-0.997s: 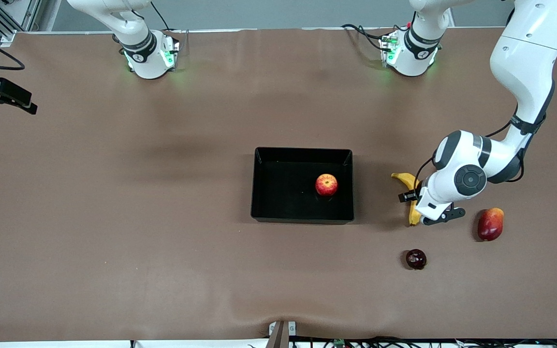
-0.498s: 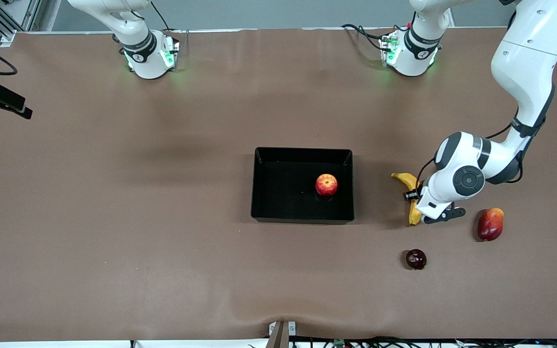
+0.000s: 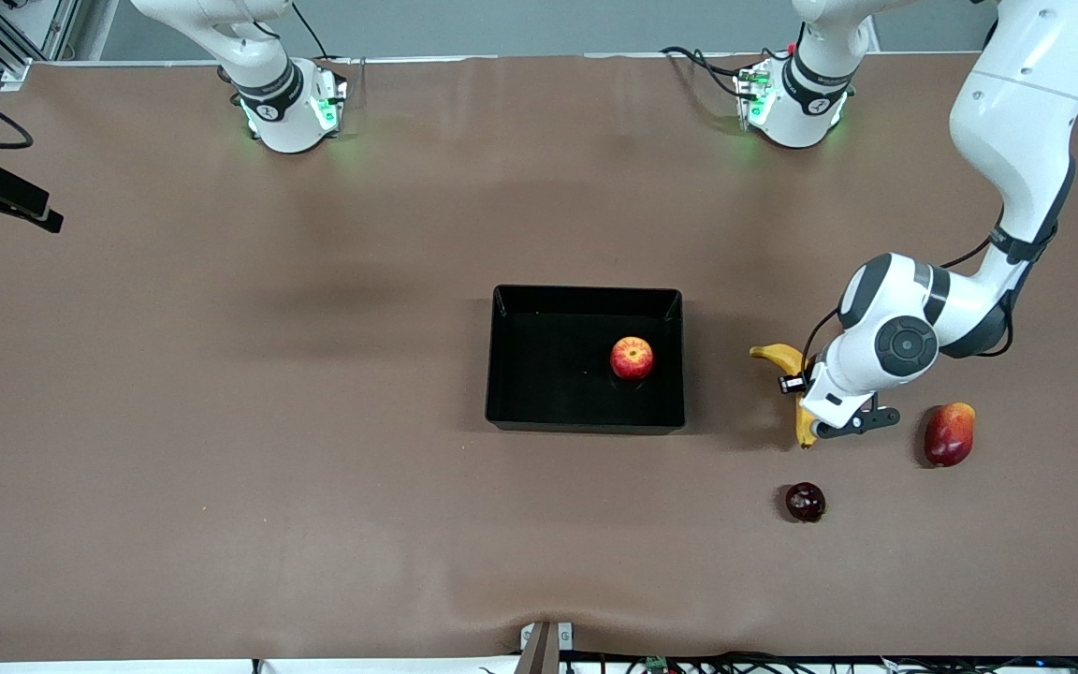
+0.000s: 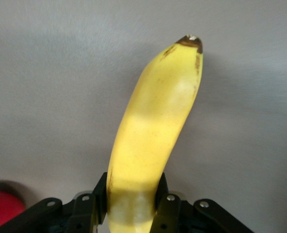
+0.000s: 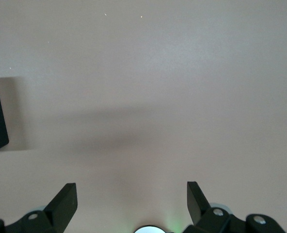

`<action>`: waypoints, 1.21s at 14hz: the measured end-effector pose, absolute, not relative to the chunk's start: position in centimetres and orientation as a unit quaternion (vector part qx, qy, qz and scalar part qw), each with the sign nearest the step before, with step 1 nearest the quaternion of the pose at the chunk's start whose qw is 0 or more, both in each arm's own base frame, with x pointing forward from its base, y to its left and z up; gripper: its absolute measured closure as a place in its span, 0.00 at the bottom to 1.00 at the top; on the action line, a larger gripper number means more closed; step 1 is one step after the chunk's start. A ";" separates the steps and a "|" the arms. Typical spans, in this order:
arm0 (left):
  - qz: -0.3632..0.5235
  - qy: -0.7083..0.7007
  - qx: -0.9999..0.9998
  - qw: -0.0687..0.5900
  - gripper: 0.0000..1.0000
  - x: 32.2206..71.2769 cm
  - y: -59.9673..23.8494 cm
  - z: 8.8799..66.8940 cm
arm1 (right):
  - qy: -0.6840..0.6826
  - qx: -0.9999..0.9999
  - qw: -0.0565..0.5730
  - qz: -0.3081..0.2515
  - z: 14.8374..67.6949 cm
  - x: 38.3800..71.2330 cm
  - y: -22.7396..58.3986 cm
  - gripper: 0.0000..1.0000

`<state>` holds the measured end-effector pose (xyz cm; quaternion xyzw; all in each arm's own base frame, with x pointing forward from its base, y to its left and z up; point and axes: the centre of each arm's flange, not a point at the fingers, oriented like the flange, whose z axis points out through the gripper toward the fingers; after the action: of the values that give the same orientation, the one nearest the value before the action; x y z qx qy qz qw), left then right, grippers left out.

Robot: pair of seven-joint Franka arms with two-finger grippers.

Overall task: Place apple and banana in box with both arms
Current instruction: 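Close the left gripper on the banana's stem end, then lift the banana and carry it over the box with the left gripper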

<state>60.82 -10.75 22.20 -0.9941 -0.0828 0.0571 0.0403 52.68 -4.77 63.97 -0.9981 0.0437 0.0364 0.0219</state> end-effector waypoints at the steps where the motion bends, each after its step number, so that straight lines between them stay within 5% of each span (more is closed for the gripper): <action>1: 0.061 -0.075 -0.994 0.047 0.59 60.9 -11.9 23.9 | 0.041 -0.998 0.022 0.037 64.0 52.7 -4.5 0.00; 8: 0.065 -0.071 -0.995 0.024 0.59 62.4 -20.6 37.1 | 0.036 -0.998 0.022 0.038 63.9 52.8 -3.9 0.00; 17: 0.070 -0.180 -0.981 0.003 0.59 57.8 -39.0 35.3 | 0.039 -0.998 0.022 0.037 63.9 52.7 -4.3 0.00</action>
<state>57.85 -39.01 35.30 -0.9812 -0.1799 0.0697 0.0029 52.73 -4.27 63.92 -0.9983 0.0391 0.0372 0.0218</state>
